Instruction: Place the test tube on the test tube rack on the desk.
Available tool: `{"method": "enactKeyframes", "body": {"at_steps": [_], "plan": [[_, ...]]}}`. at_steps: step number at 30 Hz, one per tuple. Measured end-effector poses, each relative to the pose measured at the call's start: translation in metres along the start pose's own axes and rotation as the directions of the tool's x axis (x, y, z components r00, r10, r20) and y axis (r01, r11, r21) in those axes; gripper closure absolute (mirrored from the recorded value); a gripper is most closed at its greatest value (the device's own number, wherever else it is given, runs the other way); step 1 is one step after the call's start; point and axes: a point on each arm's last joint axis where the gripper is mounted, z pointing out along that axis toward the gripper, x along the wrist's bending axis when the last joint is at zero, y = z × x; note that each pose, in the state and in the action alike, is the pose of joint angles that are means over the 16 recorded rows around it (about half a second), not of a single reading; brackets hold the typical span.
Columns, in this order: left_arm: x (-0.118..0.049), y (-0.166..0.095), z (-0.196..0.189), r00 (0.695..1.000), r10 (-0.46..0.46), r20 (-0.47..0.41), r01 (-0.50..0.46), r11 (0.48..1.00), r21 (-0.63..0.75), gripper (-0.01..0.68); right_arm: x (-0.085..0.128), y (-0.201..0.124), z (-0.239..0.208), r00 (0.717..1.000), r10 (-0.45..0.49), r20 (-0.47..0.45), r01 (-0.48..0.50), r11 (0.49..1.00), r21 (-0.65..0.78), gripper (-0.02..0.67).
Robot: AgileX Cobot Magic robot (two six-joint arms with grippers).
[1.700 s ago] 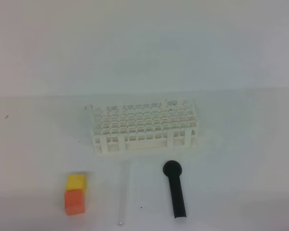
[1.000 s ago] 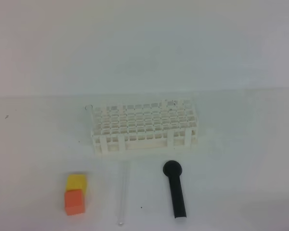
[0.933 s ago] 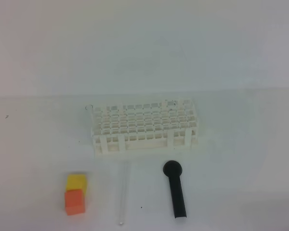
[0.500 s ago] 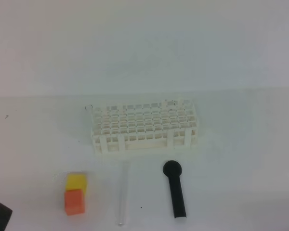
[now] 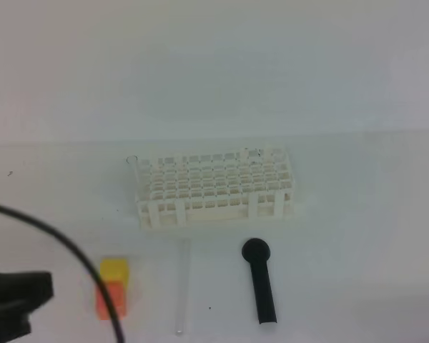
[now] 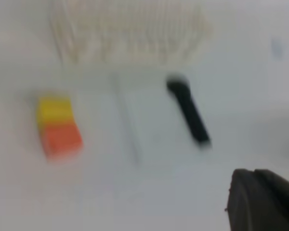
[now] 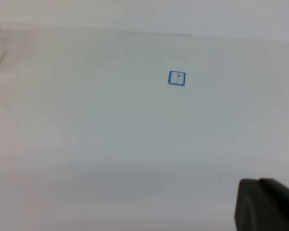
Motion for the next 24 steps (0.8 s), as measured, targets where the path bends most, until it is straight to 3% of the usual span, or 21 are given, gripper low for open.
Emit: {"method": "enactKeyframes", "body": {"at_steps": [5, 9, 15, 24], "plan": [[0.009, 0.024, 0.03, 0.998, -0.003, -0.058, 0.021, 0.95, 0.313, 0.674, 0.0, 0.0, 0.0, 1.0, 0.0, 0.0, 0.0, 1.0, 0.0, 0.65], [0.012, 0.031, 0.055, 0.998, -0.023, -0.065, 0.051, 0.882, 0.469, 0.674, 0.0, 0.0, 0.0, 1.0, 0.0, 0.0, 0.0, 1.0, 0.0, 0.65], [0.002, 0.025, 0.095, 0.995, -0.011, -0.094, 0.062, 0.825, 0.562, 0.674, 0.0, 0.0, 0.0, 1.0, 0.0, 0.0, 0.0, 1.0, 0.0, 0.65], [-0.03, 0.004, 0.15, 0.986, 0.082, -0.148, 0.035, 0.756, 0.653, 0.674, 0.0, 0.0, 0.0, 1.0, 0.0, 0.0, 0.0, 1.0, 0.0, 0.65]]}}
